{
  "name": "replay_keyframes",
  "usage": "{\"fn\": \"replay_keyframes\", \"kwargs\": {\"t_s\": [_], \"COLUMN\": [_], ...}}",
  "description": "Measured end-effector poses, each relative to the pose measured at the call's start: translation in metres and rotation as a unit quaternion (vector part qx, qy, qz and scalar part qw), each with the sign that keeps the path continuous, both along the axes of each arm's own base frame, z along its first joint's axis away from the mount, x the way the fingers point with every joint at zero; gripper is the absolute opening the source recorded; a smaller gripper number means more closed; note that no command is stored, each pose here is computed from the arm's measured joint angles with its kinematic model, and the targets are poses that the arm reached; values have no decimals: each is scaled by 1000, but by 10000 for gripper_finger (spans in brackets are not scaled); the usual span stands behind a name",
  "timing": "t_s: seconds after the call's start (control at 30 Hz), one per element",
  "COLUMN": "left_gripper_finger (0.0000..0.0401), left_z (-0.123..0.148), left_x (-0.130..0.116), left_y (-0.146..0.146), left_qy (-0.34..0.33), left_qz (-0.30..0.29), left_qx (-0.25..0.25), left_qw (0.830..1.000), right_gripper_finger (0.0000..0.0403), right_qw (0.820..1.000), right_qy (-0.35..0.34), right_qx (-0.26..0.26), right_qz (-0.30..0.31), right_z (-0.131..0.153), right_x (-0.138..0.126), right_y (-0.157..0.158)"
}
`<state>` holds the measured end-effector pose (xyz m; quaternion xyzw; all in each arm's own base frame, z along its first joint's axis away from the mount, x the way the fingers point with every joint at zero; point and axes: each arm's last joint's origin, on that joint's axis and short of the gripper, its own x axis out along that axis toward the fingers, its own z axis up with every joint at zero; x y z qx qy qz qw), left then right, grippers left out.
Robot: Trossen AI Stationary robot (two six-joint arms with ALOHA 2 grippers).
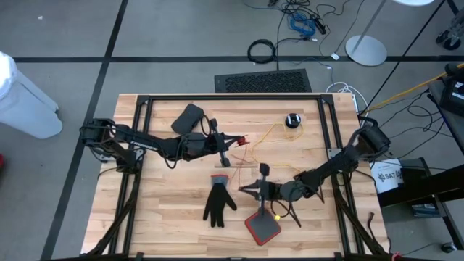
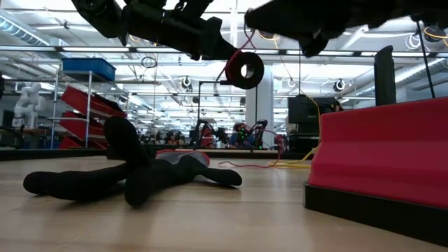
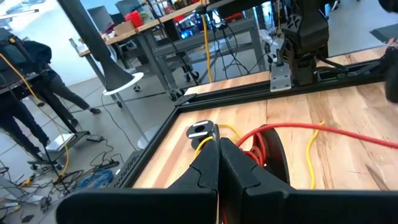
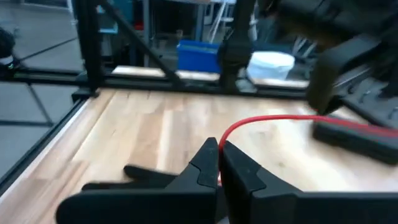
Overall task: Coil cords
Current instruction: Uncoil the red wire from the black spool
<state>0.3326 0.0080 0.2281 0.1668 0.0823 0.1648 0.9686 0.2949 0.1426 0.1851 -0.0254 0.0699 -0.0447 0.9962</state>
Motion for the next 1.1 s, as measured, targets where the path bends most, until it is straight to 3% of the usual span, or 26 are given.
{"fn": "replay_keyframes", "kwargs": {"t_s": [0.2, 0.4, 0.63, 0.8, 1.1], "left_gripper_finger": [0, 0, 0, 0, 0], "left_z": [0, 0, 0, 0, 1], "left_x": [0, 0, 0, 0, 0], "left_y": [0, 0, 0, 0, 0], "left_qy": [0, 0, 0, 0, -4], "left_qz": [1, 2, 2, 2, 2], "left_qx": [0, 0, 0, 0, 0], "left_qw": [1000, 1000, 1000, 1000, 1000], "right_gripper_finger": [1, 23, 94, 141, 148], "right_qw": [999, 996, 994, 986, 985], "right_qy": [35, 68, 93, 109, 74], "right_qx": [35, 44, 33, 4, 13], "right_qz": [-13, -28, -45, -126, -153], "right_z": [-22, -26, -17, -6, 19], "right_x": [7, 5, -5, -23, -41], "right_y": [-4, -9, -9, -11, -7]}}
